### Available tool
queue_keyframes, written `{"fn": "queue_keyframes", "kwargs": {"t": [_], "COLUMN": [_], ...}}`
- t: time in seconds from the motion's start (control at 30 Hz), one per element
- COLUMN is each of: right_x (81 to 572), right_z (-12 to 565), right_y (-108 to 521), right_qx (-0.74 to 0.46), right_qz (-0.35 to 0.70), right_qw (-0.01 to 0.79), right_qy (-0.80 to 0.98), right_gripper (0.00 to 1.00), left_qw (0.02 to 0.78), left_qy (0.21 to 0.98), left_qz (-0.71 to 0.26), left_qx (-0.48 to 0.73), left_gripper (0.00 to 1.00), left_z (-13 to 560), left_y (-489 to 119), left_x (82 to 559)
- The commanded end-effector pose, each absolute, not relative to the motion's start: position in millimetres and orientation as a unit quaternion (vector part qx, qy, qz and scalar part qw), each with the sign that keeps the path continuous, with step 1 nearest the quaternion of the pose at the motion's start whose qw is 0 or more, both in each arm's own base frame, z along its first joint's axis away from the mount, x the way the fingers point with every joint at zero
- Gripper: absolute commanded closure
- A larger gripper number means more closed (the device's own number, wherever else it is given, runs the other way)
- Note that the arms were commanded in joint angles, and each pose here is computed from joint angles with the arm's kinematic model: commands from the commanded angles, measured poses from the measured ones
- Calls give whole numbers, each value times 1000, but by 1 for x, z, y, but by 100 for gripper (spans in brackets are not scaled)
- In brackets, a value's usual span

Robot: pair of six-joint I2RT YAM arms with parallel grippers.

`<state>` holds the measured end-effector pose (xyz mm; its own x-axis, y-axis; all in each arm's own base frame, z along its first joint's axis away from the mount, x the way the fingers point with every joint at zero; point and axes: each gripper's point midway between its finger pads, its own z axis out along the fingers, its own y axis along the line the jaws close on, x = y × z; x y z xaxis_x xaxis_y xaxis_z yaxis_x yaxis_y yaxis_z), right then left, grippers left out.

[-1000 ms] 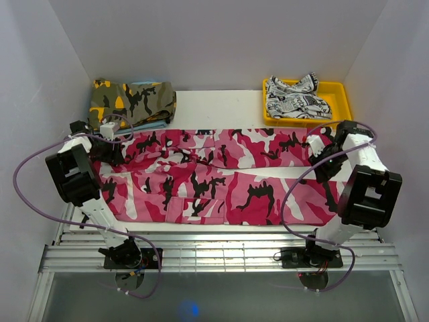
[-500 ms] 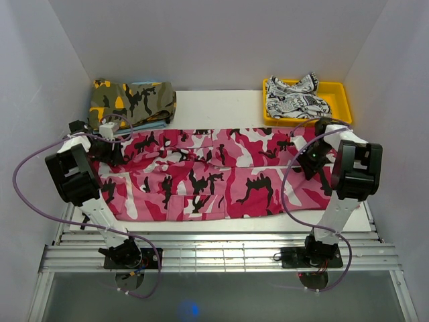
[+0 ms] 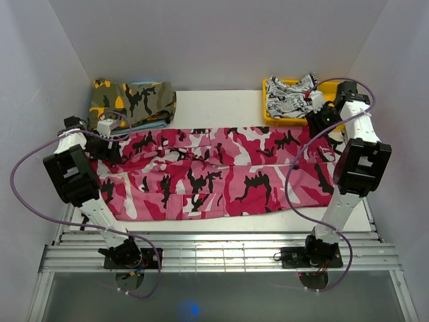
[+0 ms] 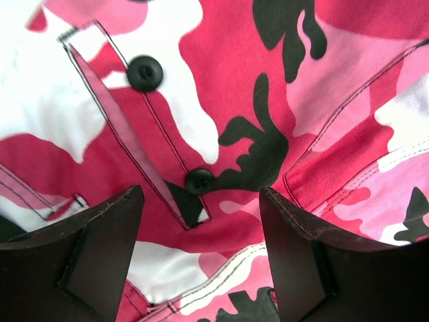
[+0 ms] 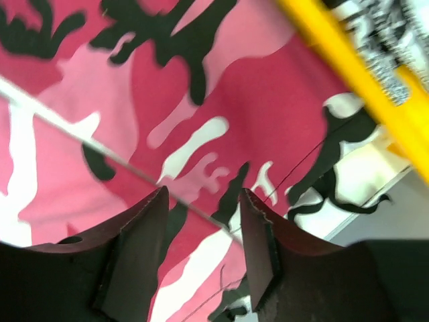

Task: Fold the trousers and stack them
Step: Flatten the trousers out

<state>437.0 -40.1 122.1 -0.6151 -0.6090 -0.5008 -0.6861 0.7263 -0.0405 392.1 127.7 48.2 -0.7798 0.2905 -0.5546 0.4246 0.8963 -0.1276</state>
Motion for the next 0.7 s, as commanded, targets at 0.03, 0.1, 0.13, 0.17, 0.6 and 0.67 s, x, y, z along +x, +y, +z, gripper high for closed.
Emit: {"fn": "queue_keyframes", "kwargs": {"t": [0.03, 0.1, 0.13, 0.17, 0.6, 0.67], "right_x": [452, 449, 445, 442, 328, 318], "right_z": [69, 50, 39, 34, 8, 14], "right_y": [-29, -33, -38, -39, -41, -43], "right_qx": [-301, -295, -295, -297, -356, -361], "right_qz": [122, 118, 109, 105, 104, 109], "right_qw": [215, 197, 182, 177, 101, 95], "right_qy": [921, 928, 932, 932, 923, 921], "right_gripper": [49, 51, 51, 51, 55, 56], "left_qw": [324, 322, 321, 321, 293, 290], "left_qy": [916, 918, 920, 920, 929, 930], "left_qz": [-116, -123, -127, -130, -141, -144], "left_qx": [207, 195, 188, 186, 175, 177], "left_gripper": [19, 19, 20, 20, 20, 20], "left_z": [82, 78, 76, 75, 55, 53], "left_y": [129, 131, 130, 130, 123, 120], "left_x": [412, 418, 419, 420, 390, 381]}}
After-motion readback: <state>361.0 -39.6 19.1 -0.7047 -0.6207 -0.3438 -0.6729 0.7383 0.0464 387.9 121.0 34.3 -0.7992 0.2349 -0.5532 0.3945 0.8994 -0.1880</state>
